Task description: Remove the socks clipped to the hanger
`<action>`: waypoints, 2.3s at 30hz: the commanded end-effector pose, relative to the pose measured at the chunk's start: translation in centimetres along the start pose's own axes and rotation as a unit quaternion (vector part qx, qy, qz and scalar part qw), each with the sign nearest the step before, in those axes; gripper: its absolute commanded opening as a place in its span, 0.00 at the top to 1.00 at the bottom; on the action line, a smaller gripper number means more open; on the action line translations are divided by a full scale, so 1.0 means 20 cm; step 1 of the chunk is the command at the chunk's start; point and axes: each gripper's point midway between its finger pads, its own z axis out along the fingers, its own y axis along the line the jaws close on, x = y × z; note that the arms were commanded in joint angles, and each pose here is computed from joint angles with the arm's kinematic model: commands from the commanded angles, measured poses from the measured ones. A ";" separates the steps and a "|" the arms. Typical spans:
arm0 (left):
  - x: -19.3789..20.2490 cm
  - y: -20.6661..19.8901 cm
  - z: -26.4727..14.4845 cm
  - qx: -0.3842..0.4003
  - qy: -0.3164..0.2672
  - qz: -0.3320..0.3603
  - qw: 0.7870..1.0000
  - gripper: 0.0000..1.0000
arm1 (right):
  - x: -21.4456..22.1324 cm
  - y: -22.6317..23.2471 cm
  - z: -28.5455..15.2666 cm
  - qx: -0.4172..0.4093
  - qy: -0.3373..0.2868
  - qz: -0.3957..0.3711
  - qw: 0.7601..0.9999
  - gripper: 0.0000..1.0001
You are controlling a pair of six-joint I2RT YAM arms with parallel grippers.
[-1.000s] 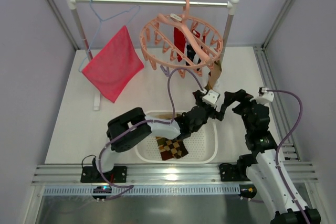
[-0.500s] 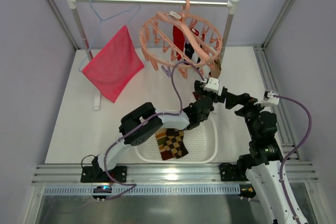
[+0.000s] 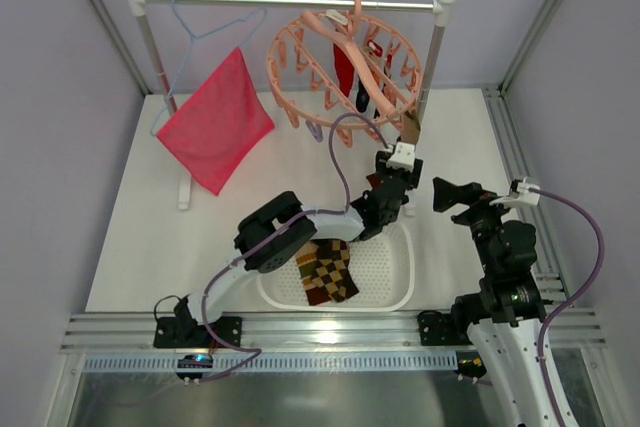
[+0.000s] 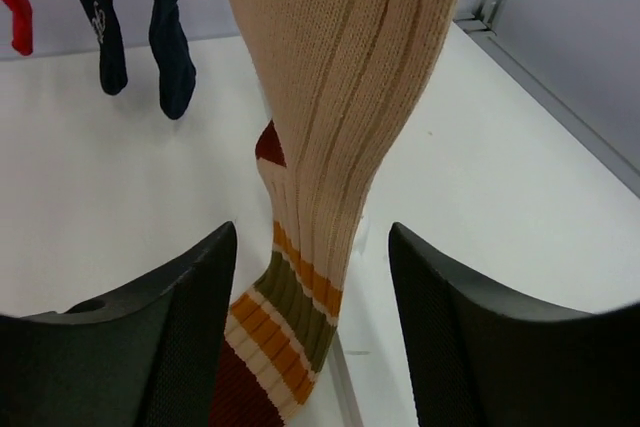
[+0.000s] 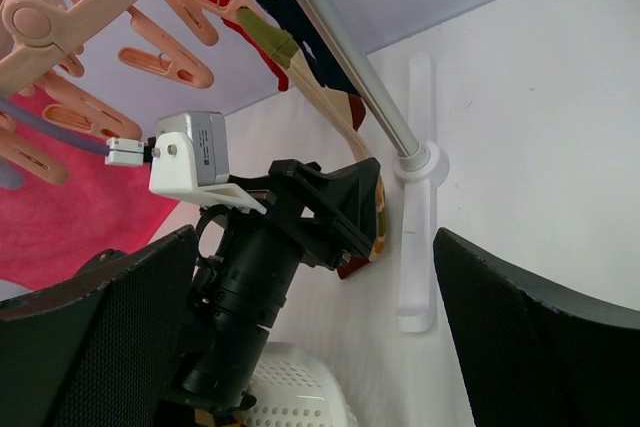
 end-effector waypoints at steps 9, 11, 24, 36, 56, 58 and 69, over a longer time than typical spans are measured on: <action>-0.09 0.05 0.03 -0.033 -0.041 -0.016 0.998 1.00 | -0.10 0.05 -0.03 -0.012 -0.020 -0.013 1.000 0.00; -0.14 0.06 0.00 -0.032 -0.054 -0.024 0.998 1.00 | -0.10 0.05 -0.03 -0.012 -0.019 -0.013 1.000 0.00; -0.14 -0.19 -0.36 -0.025 -0.088 0.065 0.994 0.91 | -0.02 -0.01 0.04 0.006 0.001 -0.019 1.000 0.00; -0.15 -0.13 -0.22 -0.098 -0.076 0.107 0.986 0.00 | -0.06 -0.01 0.00 0.008 -0.012 -0.032 0.999 0.00; -0.24 0.17 0.00 -0.188 -0.077 0.093 0.975 0.00 | -0.09 0.02 -0.03 -0.005 -0.023 -0.039 0.999 0.00; -0.24 0.21 0.05 -0.195 -0.069 0.090 0.974 0.00 | -0.10 0.03 -0.03 -0.007 -0.024 -0.039 0.999 0.00; -0.24 0.25 0.10 -0.179 -0.072 0.089 0.977 0.81 | -0.09 0.02 -0.03 -0.006 -0.023 -0.042 0.999 0.00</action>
